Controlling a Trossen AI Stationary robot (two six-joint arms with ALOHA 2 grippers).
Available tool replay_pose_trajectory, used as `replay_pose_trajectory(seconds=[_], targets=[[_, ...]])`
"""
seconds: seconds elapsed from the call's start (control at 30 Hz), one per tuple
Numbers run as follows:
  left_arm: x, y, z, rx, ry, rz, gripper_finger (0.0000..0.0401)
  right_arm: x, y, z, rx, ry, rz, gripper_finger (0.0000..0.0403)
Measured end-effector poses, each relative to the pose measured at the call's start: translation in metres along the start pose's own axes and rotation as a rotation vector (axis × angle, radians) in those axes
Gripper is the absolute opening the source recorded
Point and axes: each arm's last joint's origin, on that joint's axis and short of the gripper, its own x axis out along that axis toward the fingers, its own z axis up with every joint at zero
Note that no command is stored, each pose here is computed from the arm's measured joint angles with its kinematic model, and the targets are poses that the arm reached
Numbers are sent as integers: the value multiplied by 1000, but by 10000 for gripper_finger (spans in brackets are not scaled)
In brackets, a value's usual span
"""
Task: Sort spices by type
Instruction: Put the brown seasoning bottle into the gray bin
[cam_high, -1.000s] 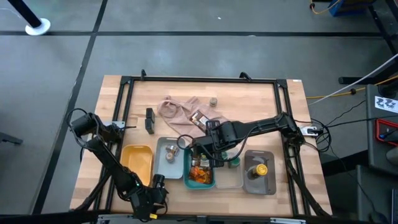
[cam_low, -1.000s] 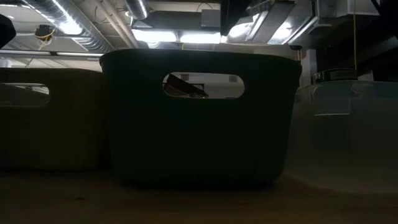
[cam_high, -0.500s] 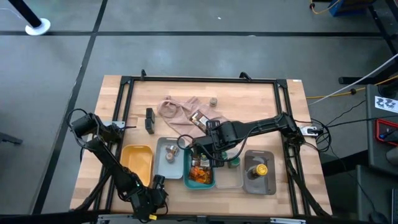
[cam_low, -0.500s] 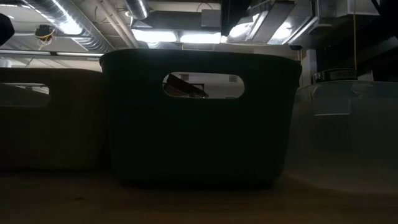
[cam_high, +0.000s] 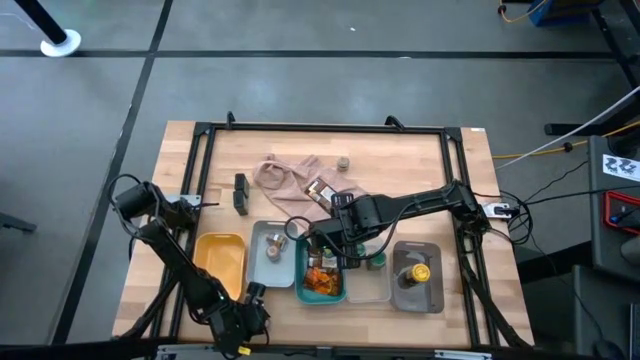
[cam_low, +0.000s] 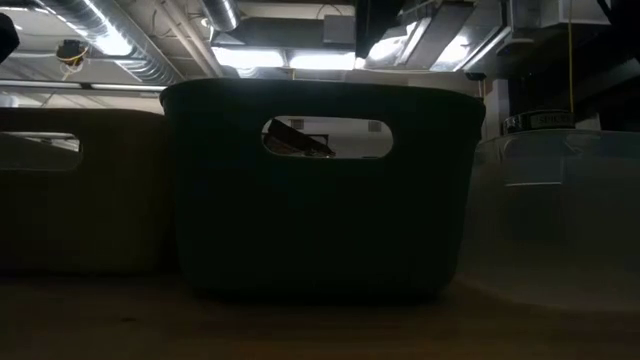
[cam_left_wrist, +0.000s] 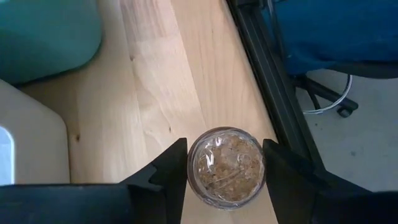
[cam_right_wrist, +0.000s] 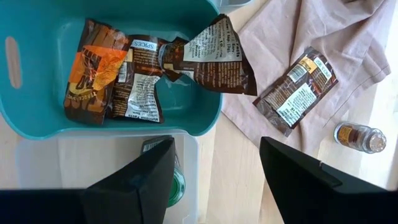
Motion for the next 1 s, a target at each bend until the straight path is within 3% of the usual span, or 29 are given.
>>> replay_pose_trajectory(seconds=[0.3, 0.57, 0.77, 1.0], targets=[[-30, 11, 23, -66, -105, -23, 162, 0, 0, 0, 0, 3, 0, 234], [-76, 48, 54, -170, -234, -16, 165, 0, -1, -1, -11, 8, -2, 234], [-97, 82, 58, -221, -200, 73, 165, 0, -1, -4, -42, 37, -16, 234], [-85, 100, 50, -228, -78, 157, 167, -17, -16, -11, -70, 21, -69, 234]])
